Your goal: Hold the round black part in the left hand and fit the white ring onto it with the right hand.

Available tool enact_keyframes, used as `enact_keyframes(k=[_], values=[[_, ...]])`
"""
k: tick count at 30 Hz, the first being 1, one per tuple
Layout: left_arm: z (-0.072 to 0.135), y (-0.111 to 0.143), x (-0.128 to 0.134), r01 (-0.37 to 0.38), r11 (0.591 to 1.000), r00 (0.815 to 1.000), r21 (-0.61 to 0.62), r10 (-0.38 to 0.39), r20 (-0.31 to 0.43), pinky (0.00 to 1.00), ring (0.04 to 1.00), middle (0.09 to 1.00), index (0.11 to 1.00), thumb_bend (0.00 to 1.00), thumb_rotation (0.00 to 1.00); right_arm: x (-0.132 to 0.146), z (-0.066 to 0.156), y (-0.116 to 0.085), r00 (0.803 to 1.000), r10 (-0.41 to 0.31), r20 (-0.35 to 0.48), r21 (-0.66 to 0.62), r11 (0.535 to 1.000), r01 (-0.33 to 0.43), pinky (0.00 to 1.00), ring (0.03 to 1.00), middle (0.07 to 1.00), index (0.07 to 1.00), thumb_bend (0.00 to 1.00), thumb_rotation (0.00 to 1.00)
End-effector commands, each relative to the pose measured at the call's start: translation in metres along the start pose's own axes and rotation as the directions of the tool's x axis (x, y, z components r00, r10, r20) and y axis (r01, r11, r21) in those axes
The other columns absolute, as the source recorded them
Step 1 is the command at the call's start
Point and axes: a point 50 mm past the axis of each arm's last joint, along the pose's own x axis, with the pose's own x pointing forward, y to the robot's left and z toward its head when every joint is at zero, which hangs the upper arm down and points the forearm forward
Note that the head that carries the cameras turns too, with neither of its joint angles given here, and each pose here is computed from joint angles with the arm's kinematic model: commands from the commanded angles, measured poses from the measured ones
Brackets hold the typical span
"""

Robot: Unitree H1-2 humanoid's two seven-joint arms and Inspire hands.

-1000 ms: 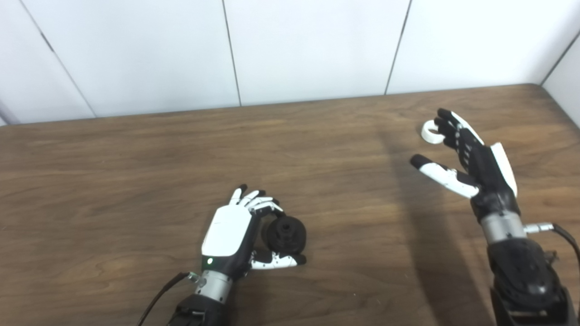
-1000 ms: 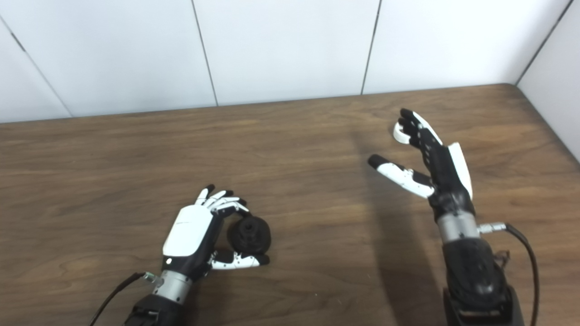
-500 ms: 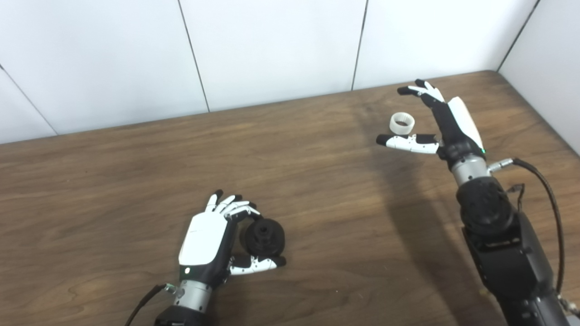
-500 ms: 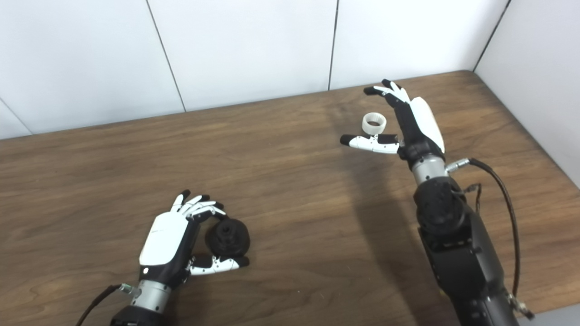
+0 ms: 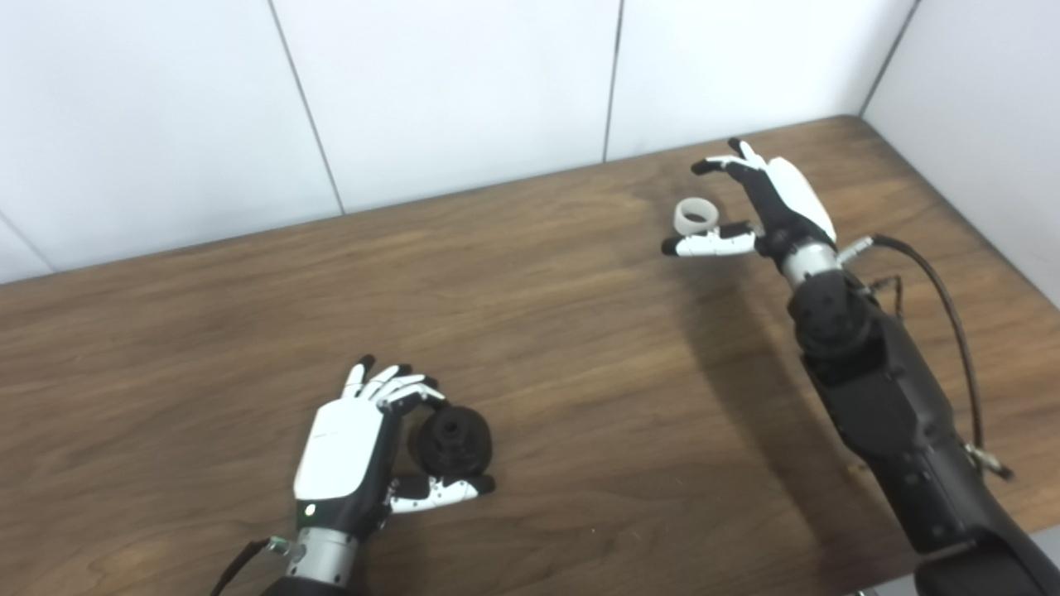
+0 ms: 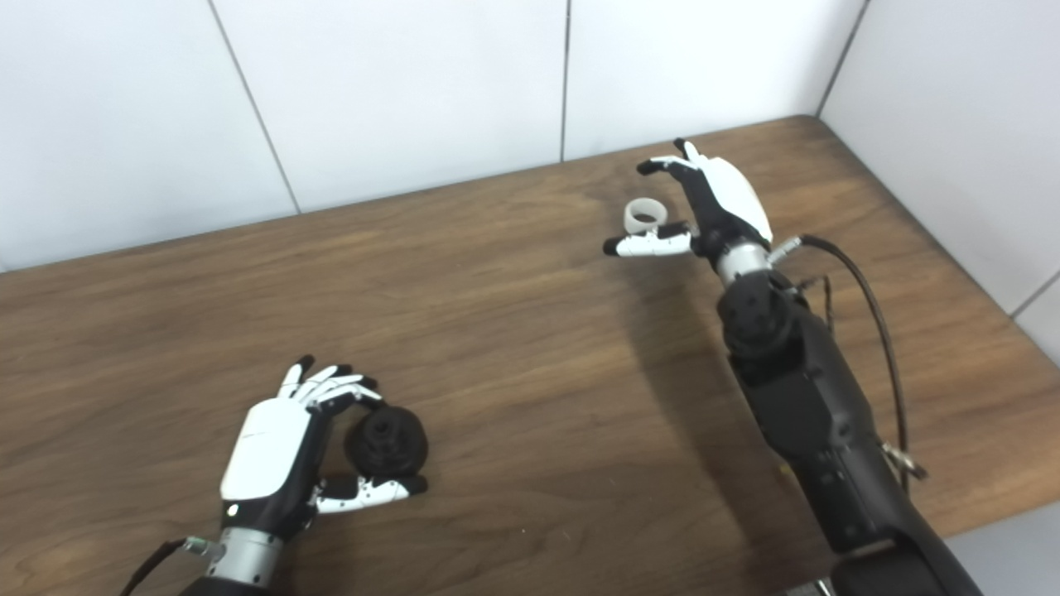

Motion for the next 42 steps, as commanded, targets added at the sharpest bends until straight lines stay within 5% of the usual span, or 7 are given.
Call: enact_keyframes(k=[1,20,42], values=[[-0.024,-0.009,-0.017,0.057,0.998,0.996,0.031,-0.055,-0.066,1.0,0.867,0.754,0.482,0.53,0.06,0.013,0.013,-0.024,0.997,-0.067,0.041,-0.038,0.997,0.068,0.94,1.0,1.0,0.782,0.81,0.3],[-0.021,-0.007,-0.02,0.061,0.998,0.996,0.019,-0.059,-0.068,1.0,0.872,0.756,0.482,0.53,0.06,0.054,0.004,-0.038,0.999,-0.015,-0.05,-0.192,0.981,0.005,0.93,1.0,0.975,0.772,0.83,0.28],[-0.016,-0.006,-0.022,0.052,0.998,0.996,0.025,-0.05,-0.068,1.0,0.867,0.75,0.482,0.53,0.06,0.072,0.016,-0.031,0.996,0.045,-0.081,-0.239,0.969,-0.063,0.88,0.981,0.936,0.706,0.82,0.3]])
